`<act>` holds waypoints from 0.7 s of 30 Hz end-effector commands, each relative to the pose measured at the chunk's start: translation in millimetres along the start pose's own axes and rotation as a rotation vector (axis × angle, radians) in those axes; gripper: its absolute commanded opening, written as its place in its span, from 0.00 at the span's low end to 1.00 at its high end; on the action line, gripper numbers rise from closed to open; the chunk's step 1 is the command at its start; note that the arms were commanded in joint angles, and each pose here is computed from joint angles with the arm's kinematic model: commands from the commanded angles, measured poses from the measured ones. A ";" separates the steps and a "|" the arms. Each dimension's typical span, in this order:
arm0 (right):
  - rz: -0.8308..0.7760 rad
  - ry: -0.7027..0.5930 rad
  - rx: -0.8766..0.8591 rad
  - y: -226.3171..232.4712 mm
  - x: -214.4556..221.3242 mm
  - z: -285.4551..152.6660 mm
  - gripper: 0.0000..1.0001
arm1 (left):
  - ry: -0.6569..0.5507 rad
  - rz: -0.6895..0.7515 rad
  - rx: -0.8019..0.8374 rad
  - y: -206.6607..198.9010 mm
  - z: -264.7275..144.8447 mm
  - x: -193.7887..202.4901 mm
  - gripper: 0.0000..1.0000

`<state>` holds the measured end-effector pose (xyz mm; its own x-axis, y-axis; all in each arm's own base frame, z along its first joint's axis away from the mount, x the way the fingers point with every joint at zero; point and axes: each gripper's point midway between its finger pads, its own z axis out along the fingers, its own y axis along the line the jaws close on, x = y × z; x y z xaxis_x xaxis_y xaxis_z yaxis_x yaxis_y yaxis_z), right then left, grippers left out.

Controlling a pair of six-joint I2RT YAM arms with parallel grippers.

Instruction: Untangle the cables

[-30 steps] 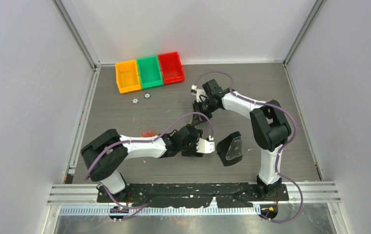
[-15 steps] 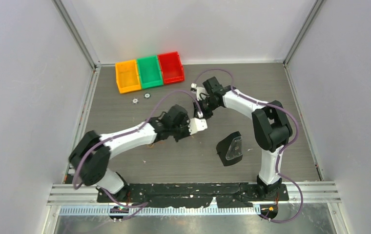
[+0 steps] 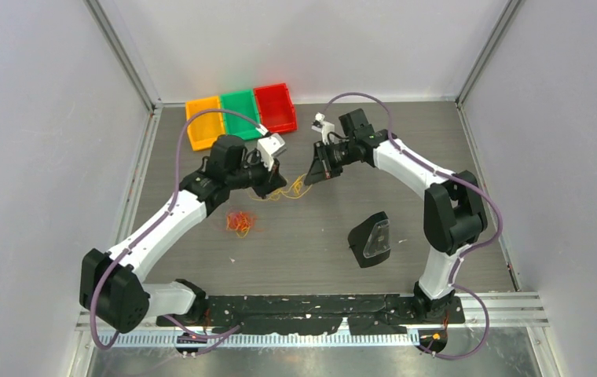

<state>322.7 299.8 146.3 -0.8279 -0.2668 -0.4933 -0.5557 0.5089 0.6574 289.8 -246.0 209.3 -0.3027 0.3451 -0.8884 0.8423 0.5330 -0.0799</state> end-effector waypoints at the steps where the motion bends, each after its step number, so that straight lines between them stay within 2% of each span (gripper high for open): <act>1: -0.092 -0.137 -0.156 58.2 -34.8 -28.1 0.10 | -0.083 -0.100 0.084 -8.7 -9.1 -27.7 0.00; 2: -0.094 -0.145 -0.147 57.8 -37.0 -29.3 0.15 | -0.095 -0.105 0.076 -3.9 -12.1 -32.0 0.00; 3: -0.096 -0.150 -0.136 56.9 -38.0 -31.3 0.29 | -0.110 -0.133 0.059 2.0 -16.6 -37.7 0.00; 4: -0.104 -0.158 -0.111 52.3 -40.1 -32.1 0.35 | -0.127 -0.141 0.036 9.9 -21.8 -43.8 0.00; 5: -0.096 -0.158 -0.095 47.8 -39.9 -34.1 0.48 | -0.143 -0.151 0.011 18.2 -27.2 -50.4 0.00; 7: -0.083 -0.164 -0.051 36.3 -42.2 -37.3 0.67 | -0.162 -0.182 -0.048 38.7 -38.1 -60.3 0.00; 12: -0.058 -0.215 -0.019 25.5 -60.4 -55.7 0.80 | -0.207 -0.241 -0.223 103.8 -66.7 -79.6 0.00; 21: -0.071 -0.257 -0.012 32.7 -64.9 -78.1 0.89 | -0.287 -0.338 -0.538 256.6 -116.6 -101.9 0.00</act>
<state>358.7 269.9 207.9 -0.7928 -0.1010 -0.6011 -0.5598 0.5106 0.6526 438.5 -99.0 312.8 -0.3530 -0.0188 -0.9354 0.4727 0.8592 -0.1957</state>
